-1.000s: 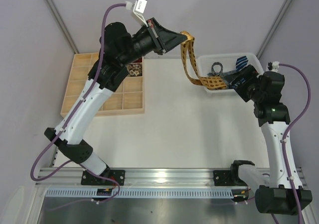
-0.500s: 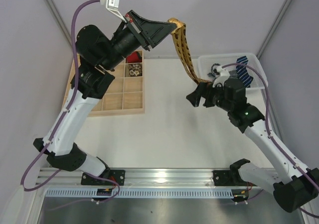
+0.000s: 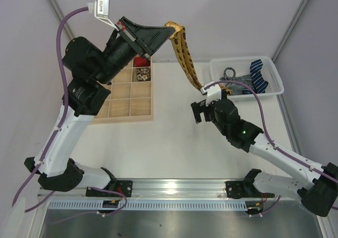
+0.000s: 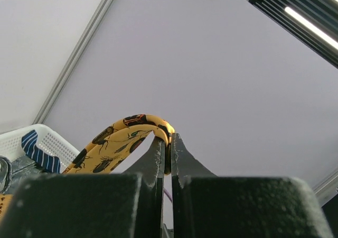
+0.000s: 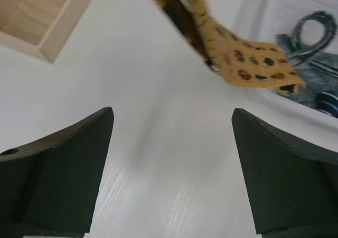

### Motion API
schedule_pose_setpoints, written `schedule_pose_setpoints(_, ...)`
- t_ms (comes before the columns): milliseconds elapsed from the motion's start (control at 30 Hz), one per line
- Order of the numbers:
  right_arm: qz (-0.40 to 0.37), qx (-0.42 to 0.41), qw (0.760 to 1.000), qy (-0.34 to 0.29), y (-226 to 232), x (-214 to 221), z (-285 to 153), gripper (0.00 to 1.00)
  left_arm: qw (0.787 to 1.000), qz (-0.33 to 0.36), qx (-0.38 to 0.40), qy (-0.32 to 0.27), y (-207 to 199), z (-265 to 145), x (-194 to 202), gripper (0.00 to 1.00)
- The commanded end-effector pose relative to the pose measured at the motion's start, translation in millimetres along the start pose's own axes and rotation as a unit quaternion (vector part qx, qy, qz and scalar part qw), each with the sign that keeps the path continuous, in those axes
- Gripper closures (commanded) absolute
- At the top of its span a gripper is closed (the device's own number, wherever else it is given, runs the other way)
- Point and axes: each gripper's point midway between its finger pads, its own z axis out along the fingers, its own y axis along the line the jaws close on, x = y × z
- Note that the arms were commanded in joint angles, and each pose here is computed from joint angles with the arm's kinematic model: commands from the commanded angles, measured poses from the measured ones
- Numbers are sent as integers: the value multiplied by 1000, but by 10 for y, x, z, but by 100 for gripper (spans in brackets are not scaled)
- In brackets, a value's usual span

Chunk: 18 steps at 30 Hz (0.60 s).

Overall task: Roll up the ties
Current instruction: Move the tie to the center of the board

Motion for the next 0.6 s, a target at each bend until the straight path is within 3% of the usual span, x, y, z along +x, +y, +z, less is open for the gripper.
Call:
schedule_pose_setpoints(0,-30,87,995,-26,-332,-170,-34,2,1000,-12,10,-12,-78,-33,-42,100)
schedule_pose_setpoints(200,-69,53,996,-33,-333,-200,140,2,1000,-12,10,-13,-63,-56,-24,99)
schedule_pose_setpoints(433,-59,-15,993,-96,-81,-354,418,1,1000,-14,12,-10,-60,-46,-13,100)
schedule_pose_setpoints(567,-49,-4,992,-116,-156,-368,533,1,1000,-8,14,-14,-111,-61,-64,100)
